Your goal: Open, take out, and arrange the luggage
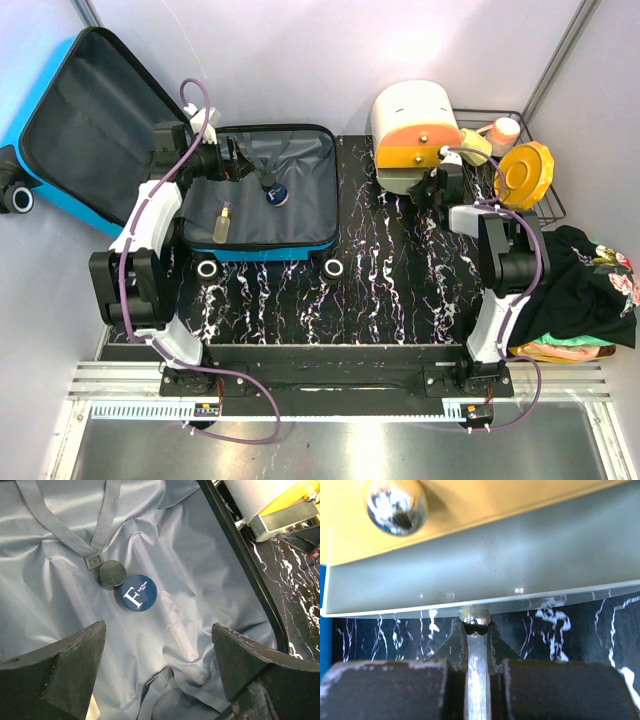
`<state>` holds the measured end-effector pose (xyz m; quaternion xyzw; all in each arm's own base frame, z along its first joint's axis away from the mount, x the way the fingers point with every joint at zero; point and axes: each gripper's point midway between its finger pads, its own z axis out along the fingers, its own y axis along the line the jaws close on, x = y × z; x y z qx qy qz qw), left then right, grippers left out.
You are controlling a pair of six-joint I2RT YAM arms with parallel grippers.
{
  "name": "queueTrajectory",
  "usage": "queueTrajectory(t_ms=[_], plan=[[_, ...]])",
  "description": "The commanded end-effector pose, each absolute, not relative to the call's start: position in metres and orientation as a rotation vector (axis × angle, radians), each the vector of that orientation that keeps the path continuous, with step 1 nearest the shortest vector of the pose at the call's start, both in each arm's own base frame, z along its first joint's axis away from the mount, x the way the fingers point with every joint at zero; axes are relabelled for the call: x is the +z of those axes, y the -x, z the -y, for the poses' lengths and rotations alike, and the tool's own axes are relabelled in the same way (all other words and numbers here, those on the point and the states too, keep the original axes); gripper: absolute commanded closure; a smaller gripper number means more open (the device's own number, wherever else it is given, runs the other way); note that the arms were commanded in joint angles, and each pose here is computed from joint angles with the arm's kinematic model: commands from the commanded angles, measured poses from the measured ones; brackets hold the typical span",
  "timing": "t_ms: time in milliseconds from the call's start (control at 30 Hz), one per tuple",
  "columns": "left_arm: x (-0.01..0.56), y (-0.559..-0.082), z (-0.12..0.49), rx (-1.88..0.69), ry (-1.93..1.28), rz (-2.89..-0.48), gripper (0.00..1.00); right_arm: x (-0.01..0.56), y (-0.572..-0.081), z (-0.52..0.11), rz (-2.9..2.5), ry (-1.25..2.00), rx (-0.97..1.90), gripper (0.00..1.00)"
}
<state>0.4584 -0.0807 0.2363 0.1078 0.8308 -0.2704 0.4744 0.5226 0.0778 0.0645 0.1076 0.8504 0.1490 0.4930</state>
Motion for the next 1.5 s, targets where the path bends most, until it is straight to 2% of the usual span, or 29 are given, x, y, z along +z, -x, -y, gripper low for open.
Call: queueTrajectory(t_ms=[0, 300, 400, 600, 733, 833, 867, 967, 1133, 1233, 1400, 1433, 1467], plan=[[0.24, -0.479, 0.084, -0.61, -0.324, -2.014, 0.1, 0.088, -0.498, -0.091, -2.052, -0.198, 0.442, 1.0], [0.192, -0.496, 0.065, -0.49, -0.268, -2.228, 0.12, 0.079, -0.457, -0.099, -2.125, -0.135, 0.493, 0.94], [0.174, -0.486, 0.047, -0.373, -0.266, -2.33, 0.12, 0.081, -0.453, -0.101, -2.123, -0.124, 0.496, 0.9], [0.135, -0.459, 0.023, -0.229, -0.228, -2.533, 0.14, 0.076, -0.44, -0.105, -2.167, -0.148, 0.504, 0.91], [0.113, -0.453, 0.012, -0.163, -0.164, -2.626, 0.16, 0.077, -0.436, -0.109, -2.175, -0.153, 0.514, 0.74], [0.098, -0.451, 0.006, -0.128, -0.133, -2.675, 0.19, 0.086, -0.438, -0.109, -2.158, -0.159, 0.514, 0.51], [0.093, -0.452, 0.004, -0.112, -0.13, -2.687, 0.21, 0.091, -0.44, -0.11, -2.149, -0.157, 0.517, 0.37], [0.081, -0.455, 0.002, -0.102, -0.112, -2.711, 0.25, 0.108, -0.442, -0.111, -2.123, -0.143, 0.524, 0.17], [0.063, -0.46, -0.001, -0.072, -0.097, -2.755, 0.27, 0.136, -0.439, -0.117, -2.088, -0.066, 0.555, 0.06], [0.045, -0.46, -0.001, -0.074, -0.09, -2.797, 0.31, 0.158, -0.435, -0.127, -2.054, 0.027, 0.606, 0.05], [0.04, -0.465, 0.012, -0.158, -0.09, -2.796, 0.45, 0.2, -0.423, -0.153, -1.963, 0.197, 0.765, 0.04], [0.043, -0.468, 0.014, -0.171, -0.088, -2.786, 0.54, 0.211, -0.424, -0.157, -1.937, 0.217, 0.788, 0.05], [0.045, -0.469, 0.019, -0.201, -0.092, -2.778, 0.59, 0.218, -0.422, -0.162, -1.929, 0.232, 0.826, 0.06]])
